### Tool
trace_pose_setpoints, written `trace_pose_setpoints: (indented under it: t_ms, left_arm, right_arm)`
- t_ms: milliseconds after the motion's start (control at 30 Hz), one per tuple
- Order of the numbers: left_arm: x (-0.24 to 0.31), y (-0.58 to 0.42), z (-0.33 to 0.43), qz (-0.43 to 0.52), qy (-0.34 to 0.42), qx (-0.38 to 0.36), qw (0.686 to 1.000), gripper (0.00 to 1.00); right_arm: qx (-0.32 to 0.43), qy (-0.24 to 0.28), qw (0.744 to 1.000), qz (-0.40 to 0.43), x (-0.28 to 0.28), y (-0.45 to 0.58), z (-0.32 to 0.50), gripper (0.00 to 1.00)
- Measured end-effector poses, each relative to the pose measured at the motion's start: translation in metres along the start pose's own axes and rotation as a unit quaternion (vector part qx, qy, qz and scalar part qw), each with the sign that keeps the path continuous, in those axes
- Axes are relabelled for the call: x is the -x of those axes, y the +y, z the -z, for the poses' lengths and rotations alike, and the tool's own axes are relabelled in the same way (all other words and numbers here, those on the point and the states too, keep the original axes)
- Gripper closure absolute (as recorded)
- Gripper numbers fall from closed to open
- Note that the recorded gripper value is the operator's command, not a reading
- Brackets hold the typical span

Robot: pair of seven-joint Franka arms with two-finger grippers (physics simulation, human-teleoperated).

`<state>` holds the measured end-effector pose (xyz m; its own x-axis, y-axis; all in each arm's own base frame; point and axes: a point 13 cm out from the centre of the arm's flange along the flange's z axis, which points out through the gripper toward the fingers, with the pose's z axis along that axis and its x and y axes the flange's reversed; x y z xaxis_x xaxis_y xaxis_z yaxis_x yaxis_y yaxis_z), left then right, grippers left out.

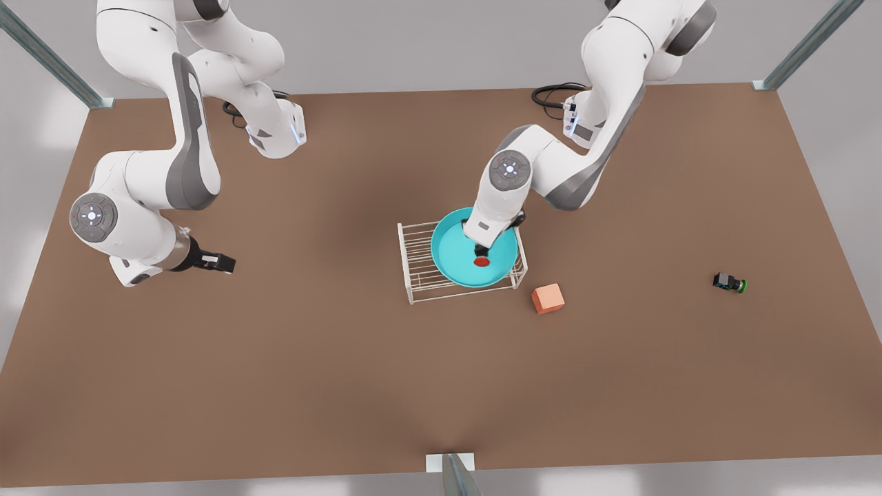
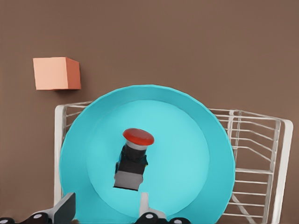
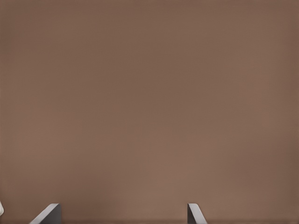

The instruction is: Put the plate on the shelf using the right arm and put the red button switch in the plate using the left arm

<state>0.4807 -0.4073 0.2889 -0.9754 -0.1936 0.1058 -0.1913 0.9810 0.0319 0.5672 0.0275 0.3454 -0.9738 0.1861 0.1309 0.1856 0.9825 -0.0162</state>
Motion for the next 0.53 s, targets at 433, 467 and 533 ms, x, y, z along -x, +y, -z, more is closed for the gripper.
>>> trace_pose_setpoints:
  t_ms: [433,467,533]
  left_arm:
    - [0.171,0.371,0.107,0.218,0.003,0.007,0.976,0.0]
    - [0.175,0.369,0.112,0.204,0.0,-0.003,0.979,0.0]
    - [0.176,0.351,0.115,0.162,-0.002,-0.015,0.987,0.0]
  right_arm:
    - [-0.001,0.001,1.0,-0.002,0.0,0.0,-0.001,0.0]
    - [-0.001,0.001,1.0,-0.002,0.0,0.0,-0.001,0.0]
    - [-0.001,0.001,1.0,-0.003,0.0,0.0,-0.001,0.0]
